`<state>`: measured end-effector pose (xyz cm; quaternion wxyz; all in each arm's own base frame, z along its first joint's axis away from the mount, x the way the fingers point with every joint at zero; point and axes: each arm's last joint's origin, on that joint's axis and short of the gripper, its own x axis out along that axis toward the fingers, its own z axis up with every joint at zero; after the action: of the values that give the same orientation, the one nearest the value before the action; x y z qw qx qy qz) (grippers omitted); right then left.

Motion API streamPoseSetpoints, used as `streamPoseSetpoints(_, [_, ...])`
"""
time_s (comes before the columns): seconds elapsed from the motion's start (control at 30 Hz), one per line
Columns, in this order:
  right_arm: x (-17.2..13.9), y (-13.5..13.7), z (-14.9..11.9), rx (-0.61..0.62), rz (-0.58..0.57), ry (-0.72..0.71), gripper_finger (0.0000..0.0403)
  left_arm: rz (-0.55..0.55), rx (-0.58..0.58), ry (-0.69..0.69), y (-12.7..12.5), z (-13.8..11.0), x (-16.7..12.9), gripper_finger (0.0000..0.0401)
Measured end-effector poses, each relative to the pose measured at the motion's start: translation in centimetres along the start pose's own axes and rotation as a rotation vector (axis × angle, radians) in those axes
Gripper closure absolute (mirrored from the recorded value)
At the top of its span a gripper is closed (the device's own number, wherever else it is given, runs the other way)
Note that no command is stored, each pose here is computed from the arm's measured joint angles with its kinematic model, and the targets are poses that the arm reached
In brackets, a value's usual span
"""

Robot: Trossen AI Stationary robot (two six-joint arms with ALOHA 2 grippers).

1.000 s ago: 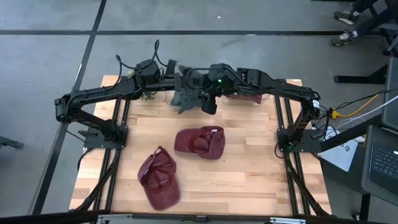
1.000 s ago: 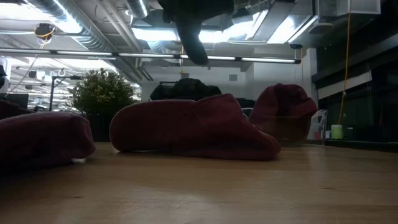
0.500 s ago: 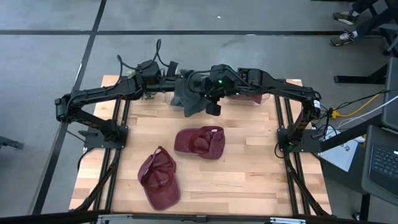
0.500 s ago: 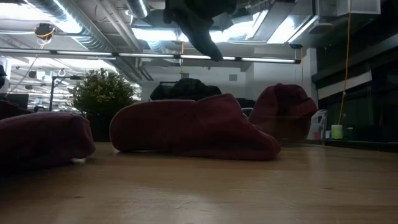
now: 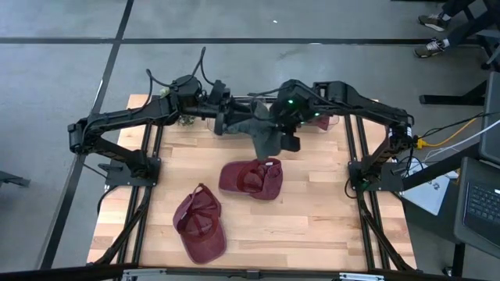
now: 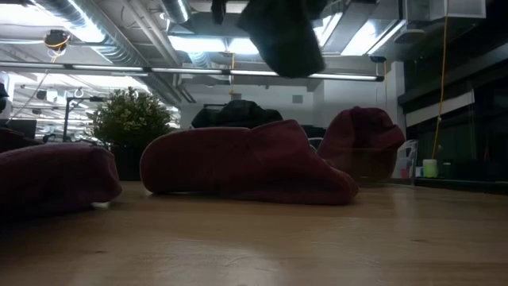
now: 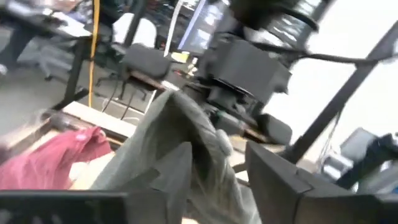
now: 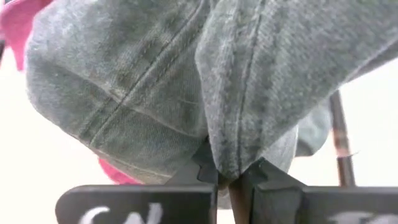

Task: Pick & Place hat
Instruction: Put the gray cap on the gray cap in the left transparent bin

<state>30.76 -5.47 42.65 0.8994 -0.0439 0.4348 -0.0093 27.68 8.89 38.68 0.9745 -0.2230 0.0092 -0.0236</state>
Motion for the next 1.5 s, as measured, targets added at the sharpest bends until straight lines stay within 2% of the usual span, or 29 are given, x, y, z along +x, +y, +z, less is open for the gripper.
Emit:
streamPoseSetpoints(0.1, [-0.7, 0.1, -0.4, 0.029, 0.104, -0.002, 0.0390, -0.047, 0.112, 0.016, -0.3, 0.0, -0.2, 0.0227])
streamPoseSetpoints(0.17, [-1.1, 0.0, -0.7, 0.057, 0.186, -0.011, 0.0390, -0.067, 0.228, 0.008, -0.9, 0.1, -0.3, 0.0214])
streamPoseSetpoints(0.37, [-1.3, -0.1, -0.7, 0.119, 0.373, -0.047, 0.0389, -0.125, 0.804, -0.048, -3.7, -0.1, -0.7, 0.0205])
streamPoseSetpoints(0.47, [-1.4, -0.1, -0.7, 0.127, 0.400, -0.053, 0.0388, -0.091, 0.981, -0.078, -4.6, -0.1, -0.9, 0.0206])
streamPoseSetpoints(0.63, [-1.4, -0.1, -0.7, 0.153, 0.413, -0.051, 0.0388, -0.007, 1.157, -0.082, -4.7, 0.1, -1.3, 0.0205])
streamPoseSetpoints(0.73, [-1.3, -0.1, -0.5, 0.176, 0.436, -0.063, 0.0388, 0.043, 1.293, -0.037, -4.4, -0.1, -1.2, 0.0209])
streamPoseSetpoints(0.9, [-1.2, 0.0, -0.4, 0.197, 0.457, -0.063, 0.0388, 0.089, 1.506, 0.059, -4.2, -0.9, -0.8, 0.0215])
streamPoseSetpoints(1.13, [-1.2, -0.1, -0.3, 0.240, 0.452, -0.065, 0.0388, 0.132, 1.748, 0.073, -5.0, -1.5, 0.1, 0.0217])
streamPoseSetpoints(1.33, [-1.2, -0.1, -0.3, 0.266, 0.453, -0.059, 0.0388, 0.139, 1.864, 0.072, -5.3, -2.4, 1.5, 0.0217])
streamPoseSetpoints(1.5, [0.0, -0.2, -0.1, 0.300, 0.456, -0.027, 0.0388, 0.200, 1.911, 0.000, -5.8, -2.3, 2.3, 0.0217])
